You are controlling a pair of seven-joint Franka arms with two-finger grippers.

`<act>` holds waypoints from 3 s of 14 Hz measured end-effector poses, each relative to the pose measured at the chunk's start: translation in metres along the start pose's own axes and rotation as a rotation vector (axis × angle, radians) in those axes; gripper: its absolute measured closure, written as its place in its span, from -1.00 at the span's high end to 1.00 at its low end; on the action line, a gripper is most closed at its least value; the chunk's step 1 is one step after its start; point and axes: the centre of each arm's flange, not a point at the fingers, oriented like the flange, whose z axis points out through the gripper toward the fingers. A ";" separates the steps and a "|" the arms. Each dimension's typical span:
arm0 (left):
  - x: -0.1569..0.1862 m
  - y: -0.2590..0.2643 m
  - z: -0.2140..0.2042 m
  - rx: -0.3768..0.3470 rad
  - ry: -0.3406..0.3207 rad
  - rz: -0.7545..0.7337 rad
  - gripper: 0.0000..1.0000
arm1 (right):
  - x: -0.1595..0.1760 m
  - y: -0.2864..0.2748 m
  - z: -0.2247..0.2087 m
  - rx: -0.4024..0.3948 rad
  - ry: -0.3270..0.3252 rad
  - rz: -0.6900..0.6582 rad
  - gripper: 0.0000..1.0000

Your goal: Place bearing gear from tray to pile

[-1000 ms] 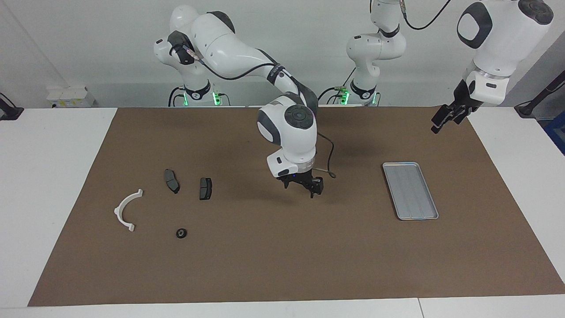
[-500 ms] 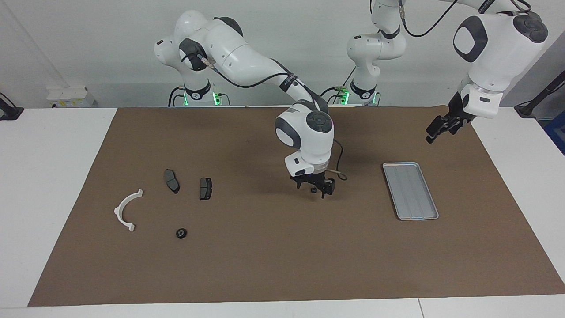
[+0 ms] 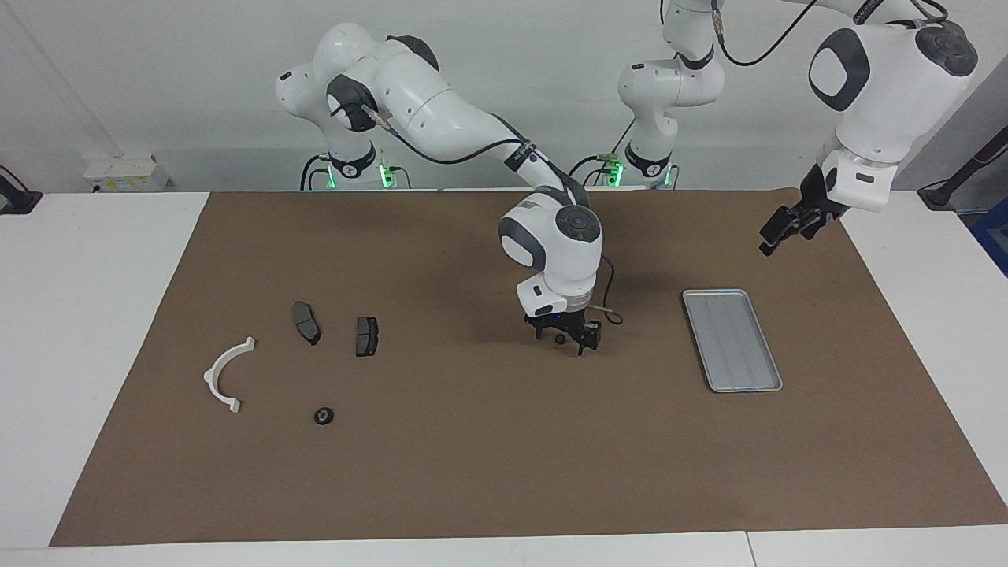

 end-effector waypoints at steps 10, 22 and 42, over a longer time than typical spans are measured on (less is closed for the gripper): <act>0.000 0.000 0.000 0.000 0.001 0.000 1.00 | -0.010 -0.005 -0.003 0.011 0.006 0.021 0.04; 0.000 0.000 0.000 0.000 0.001 0.000 1.00 | -0.017 -0.009 -0.008 0.024 0.014 0.004 -0.50; 0.000 0.000 -0.001 0.000 0.001 0.000 1.00 | 0.362 0.305 -0.049 -0.107 -0.033 -0.566 -0.50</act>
